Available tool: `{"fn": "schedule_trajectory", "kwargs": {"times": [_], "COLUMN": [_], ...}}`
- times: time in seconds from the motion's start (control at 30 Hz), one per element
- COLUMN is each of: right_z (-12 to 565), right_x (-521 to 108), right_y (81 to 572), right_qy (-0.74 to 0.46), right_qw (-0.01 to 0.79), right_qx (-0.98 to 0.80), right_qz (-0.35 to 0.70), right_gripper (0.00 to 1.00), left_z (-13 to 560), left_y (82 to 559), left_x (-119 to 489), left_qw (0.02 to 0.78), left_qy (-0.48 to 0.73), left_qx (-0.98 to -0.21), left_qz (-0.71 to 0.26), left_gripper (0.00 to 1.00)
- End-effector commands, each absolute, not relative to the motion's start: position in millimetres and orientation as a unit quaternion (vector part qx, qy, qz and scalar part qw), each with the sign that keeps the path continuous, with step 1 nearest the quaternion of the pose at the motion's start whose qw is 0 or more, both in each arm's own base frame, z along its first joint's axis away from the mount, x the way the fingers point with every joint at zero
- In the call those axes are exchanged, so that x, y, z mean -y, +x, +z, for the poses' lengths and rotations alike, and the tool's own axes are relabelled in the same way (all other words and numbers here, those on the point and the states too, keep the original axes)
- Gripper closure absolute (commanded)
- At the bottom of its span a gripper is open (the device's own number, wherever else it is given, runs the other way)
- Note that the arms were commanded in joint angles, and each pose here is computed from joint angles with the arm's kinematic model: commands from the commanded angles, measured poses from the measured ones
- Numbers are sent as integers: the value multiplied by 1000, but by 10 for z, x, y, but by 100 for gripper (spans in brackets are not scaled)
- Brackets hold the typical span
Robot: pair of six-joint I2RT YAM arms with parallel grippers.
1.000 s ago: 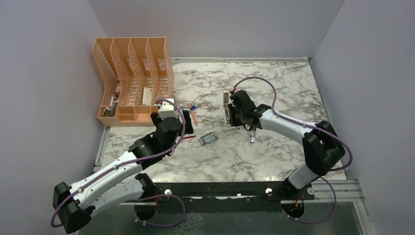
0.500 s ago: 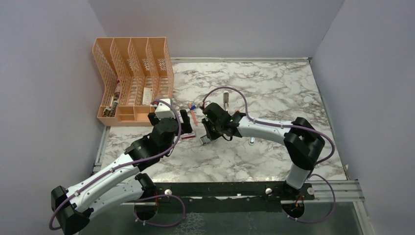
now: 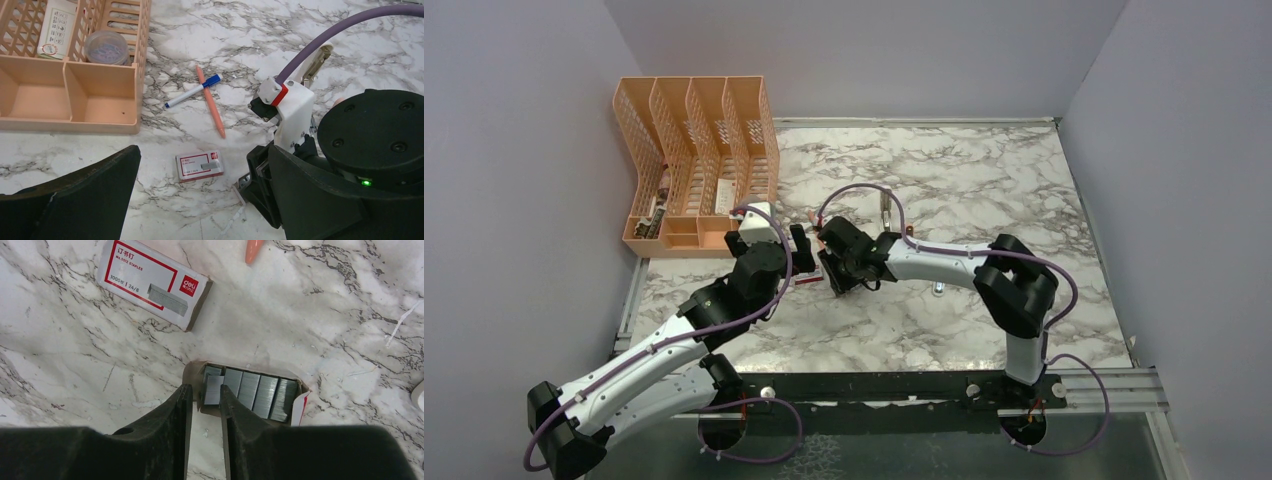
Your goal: Load the staples into the stapler
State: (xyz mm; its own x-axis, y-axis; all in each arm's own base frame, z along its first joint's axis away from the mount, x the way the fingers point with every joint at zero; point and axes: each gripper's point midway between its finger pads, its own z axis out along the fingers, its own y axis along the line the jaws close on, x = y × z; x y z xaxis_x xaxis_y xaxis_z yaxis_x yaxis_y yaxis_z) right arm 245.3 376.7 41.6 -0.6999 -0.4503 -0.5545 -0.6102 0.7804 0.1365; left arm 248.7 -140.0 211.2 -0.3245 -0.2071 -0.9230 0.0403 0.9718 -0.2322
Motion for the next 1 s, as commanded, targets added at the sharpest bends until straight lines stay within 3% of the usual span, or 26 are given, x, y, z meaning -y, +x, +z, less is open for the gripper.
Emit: {"fn": "schedule_trajectory", "kwargs": {"times": [0.0,0.53,0.97], "right_z": [371,224,498], "right_x": [-3805,-3762,-3924], "right_y": [2443,2410,2332], "right_qy": [-304,-312,-296], "right_qw": [248,234,242], "right_qx": [-908,-915,-910], "right_qz": [145,104,160], "right_gripper": [67,62,71], "left_z": [2142,2117,2134], "left_y": [2505,2509,2501], "left_x": [1344,1349,1340], "left_qw": [588,586,587], "left_qy": [-69,-67,-69], "left_qx": [-799,-801,-800], "left_qz": [-104,-101,-104], "left_gripper": [1,1,1]}}
